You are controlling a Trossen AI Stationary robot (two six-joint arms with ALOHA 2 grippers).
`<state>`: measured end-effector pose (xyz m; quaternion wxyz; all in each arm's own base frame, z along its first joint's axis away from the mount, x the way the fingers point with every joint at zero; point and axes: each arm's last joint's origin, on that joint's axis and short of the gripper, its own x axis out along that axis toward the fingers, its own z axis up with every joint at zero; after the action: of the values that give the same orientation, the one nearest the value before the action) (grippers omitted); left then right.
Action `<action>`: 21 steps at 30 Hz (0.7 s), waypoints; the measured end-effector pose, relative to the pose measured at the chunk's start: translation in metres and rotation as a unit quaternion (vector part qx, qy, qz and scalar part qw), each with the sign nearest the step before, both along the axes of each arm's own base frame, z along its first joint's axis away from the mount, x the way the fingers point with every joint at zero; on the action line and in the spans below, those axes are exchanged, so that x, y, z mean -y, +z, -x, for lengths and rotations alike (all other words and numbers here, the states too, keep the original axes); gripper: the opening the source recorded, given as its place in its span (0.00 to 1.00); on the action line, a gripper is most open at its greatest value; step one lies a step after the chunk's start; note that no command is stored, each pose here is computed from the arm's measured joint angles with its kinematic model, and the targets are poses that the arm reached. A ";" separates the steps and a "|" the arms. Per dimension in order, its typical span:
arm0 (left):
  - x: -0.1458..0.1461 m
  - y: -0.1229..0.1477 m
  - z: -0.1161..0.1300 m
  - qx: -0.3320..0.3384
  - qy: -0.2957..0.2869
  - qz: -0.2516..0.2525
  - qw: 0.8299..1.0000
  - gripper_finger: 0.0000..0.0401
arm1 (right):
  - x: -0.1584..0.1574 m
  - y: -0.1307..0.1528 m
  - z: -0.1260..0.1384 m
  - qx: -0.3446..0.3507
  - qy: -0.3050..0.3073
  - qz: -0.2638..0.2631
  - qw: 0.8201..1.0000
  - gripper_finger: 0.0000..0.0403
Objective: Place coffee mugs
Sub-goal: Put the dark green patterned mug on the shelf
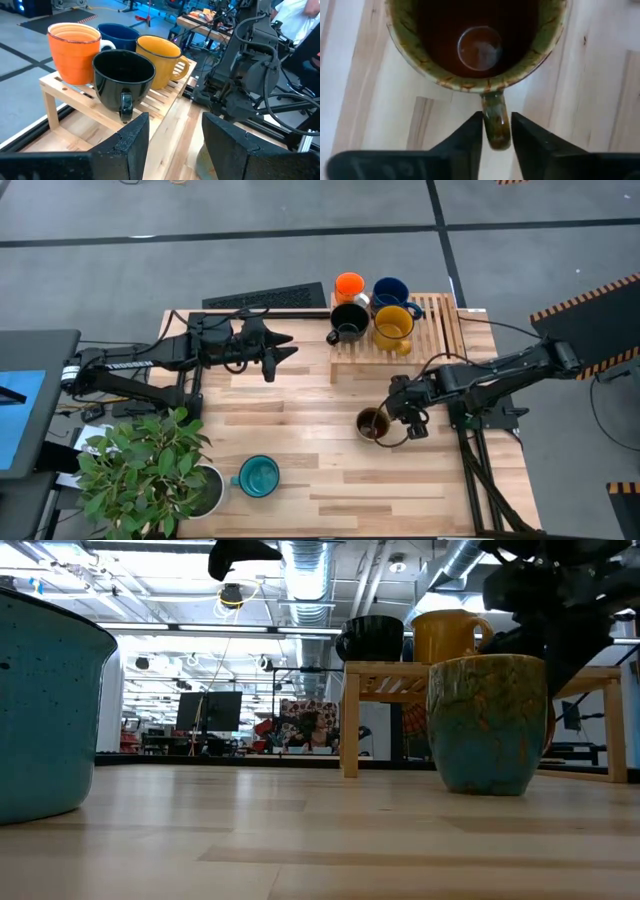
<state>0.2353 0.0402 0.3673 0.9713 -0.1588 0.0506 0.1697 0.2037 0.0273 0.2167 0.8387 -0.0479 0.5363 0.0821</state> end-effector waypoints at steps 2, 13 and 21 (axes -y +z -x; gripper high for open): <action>0.000 0.000 0.000 0.000 0.000 0.000 1.000 0.42 | 0.000 0.000 0.000 -0.001 0.002 -0.003 1.000 0.26; 0.000 0.000 0.000 -0.003 -0.004 -0.008 1.000 0.42 | -0.002 0.009 0.005 -0.013 -0.088 -0.080 0.993 0.20; 0.000 0.000 0.000 -0.008 -0.007 -0.023 1.000 0.42 | -0.001 0.048 0.011 0.042 -0.128 -0.121 0.983 0.15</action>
<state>0.2354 0.0400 0.3673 0.9755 -0.1346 0.0556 0.1648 0.1926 0.0285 0.2645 0.8637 0.1199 0.4881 0.0365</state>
